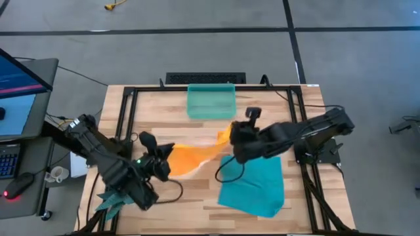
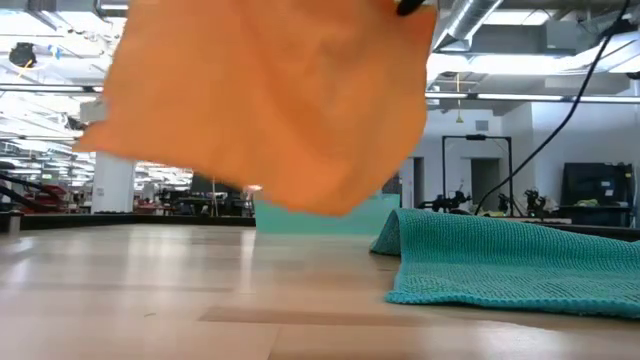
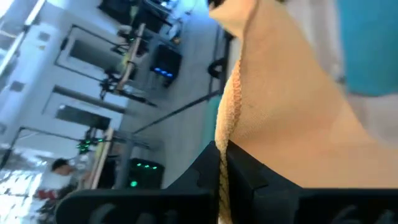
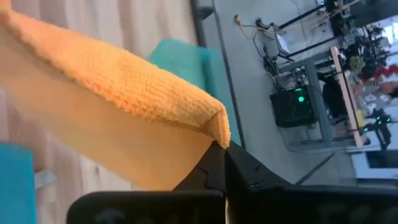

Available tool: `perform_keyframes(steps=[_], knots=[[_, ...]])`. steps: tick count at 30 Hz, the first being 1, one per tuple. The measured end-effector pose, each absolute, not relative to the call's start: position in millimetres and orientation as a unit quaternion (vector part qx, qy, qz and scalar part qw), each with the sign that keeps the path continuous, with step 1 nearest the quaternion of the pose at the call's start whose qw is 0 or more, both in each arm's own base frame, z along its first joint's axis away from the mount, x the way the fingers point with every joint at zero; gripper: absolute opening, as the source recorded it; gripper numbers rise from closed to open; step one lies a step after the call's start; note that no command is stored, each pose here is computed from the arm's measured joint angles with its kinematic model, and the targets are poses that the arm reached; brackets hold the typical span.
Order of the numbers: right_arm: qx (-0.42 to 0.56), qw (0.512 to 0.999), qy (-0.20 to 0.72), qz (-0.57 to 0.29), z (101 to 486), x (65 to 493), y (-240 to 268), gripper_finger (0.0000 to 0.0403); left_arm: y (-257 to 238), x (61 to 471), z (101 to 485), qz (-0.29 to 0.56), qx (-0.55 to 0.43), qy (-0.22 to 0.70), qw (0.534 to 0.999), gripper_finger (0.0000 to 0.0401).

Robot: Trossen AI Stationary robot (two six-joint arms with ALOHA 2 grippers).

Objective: Roll microfiber towels into tight, uniform cylinder then place into a basket
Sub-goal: Roll the yellow microfiber cloth on the table

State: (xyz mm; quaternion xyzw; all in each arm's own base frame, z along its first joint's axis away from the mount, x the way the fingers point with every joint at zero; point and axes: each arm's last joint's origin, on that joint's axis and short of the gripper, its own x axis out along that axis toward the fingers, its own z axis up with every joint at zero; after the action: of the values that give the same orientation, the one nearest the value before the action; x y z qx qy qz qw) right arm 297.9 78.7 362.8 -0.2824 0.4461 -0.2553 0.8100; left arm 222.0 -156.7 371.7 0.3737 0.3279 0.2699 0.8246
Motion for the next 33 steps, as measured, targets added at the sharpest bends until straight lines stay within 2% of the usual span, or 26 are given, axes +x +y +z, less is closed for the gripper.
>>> perform_keyframes(steps=[4,6,8,11,16,21,29,33], knots=[[-0.184,0.846,0.411,-0.286,379,289,63,0.0006,-128,230,382,0.311,0.342,0.339,0.82,0.0001],[-0.117,0.859,0.416,-0.274,380,289,56,0.001,-110,233,385,0.332,0.295,0.356,0.822,0.0001],[-0.09,0.858,0.437,-0.254,377,291,53,0.0017,-90,237,388,0.356,0.237,0.373,0.823,0.0001],[-0.096,0.849,0.441,-0.274,373,293,50,0.0019,-65,240,390,0.38,0.184,0.398,0.815,0.0001],[-0.102,0.839,0.442,-0.301,370,297,40,0.0005,-45,244,390,0.377,0.223,0.439,0.784,0.0001],[-0.119,0.829,0.451,-0.308,369,299,29,0.0015,-32,246,388,0.341,0.25,0.49,0.762,0.0001],[-0.17,0.798,0.481,-0.32,340,302,21,0.0005,-20,248,386,0.313,0.244,0.528,0.751,0.0001],[-0.193,0.789,0.49,-0.316,327,301,25,0.0013,-15,248,385,0.302,0.232,0.542,0.749,0.0001]])
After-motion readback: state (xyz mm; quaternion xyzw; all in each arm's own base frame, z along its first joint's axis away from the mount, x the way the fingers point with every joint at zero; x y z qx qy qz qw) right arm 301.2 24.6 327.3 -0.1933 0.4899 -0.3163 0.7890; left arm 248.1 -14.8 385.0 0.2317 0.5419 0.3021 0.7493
